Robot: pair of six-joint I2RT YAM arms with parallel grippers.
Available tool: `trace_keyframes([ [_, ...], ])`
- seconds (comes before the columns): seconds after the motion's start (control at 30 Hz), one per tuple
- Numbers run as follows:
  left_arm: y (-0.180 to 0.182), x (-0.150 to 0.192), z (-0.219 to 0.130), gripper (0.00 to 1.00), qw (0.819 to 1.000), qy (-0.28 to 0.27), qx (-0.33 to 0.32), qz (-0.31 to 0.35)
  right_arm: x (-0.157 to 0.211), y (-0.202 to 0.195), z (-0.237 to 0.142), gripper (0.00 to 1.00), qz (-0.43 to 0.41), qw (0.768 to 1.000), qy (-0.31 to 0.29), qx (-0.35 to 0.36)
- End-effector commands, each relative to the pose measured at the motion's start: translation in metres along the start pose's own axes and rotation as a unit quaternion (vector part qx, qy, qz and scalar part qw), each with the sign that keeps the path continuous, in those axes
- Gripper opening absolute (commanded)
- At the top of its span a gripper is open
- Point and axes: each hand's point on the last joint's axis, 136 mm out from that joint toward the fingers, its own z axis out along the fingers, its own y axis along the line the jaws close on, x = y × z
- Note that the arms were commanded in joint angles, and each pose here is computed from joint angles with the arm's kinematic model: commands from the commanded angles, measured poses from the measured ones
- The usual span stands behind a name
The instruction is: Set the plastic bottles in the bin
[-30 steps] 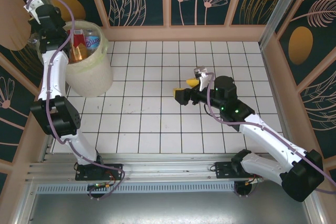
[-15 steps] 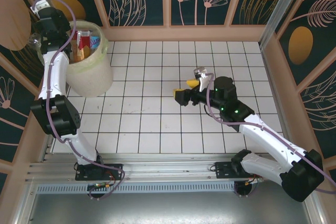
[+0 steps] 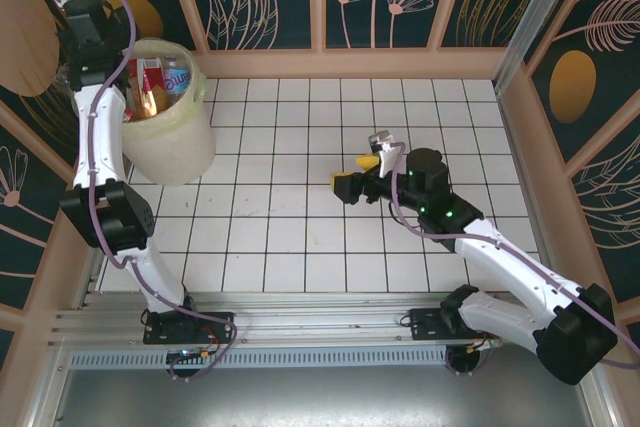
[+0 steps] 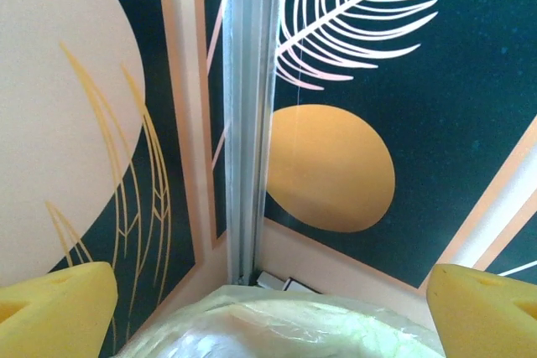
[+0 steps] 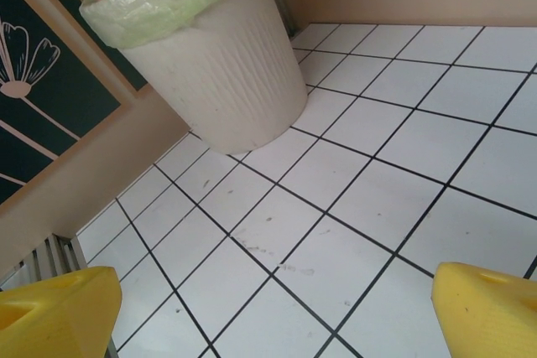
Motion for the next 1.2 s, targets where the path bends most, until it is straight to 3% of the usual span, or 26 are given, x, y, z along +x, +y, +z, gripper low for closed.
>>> trace_keyframes([
  [0.0,0.000,-0.018,-0.015,0.96,1.000,-0.004,0.008,-0.012,-0.006,0.002,-0.001,0.96,-0.017,1.000,-0.015,0.001],
  [0.2,0.016,-0.030,-0.046,0.99,1.000,0.002,-0.021,-0.008,-0.003,0.003,0.002,0.96,-0.023,1.000,-0.013,-0.008],
  [0.4,0.039,-0.030,-0.090,0.99,0.999,0.006,-0.053,0.004,0.002,0.035,0.000,0.96,-0.048,0.994,0.003,-0.098],
  [0.57,0.068,-0.019,-0.110,0.98,0.993,0.015,-0.120,0.015,0.002,0.047,-0.001,0.96,-0.060,0.991,0.007,-0.120],
  [0.83,0.086,0.013,-0.115,0.99,0.985,0.057,-0.161,0.012,0.006,0.046,-0.001,0.96,-0.062,0.991,0.010,-0.115],
  [1.03,0.076,0.036,-0.099,0.97,0.987,0.093,-0.133,-0.005,0.009,0.042,0.001,0.96,-0.063,0.992,0.017,-0.104],
  [1.17,0.088,0.055,-0.093,0.99,0.978,0.121,-0.171,0.006,0.011,0.039,0.001,0.96,-0.061,0.993,0.017,-0.099],
])
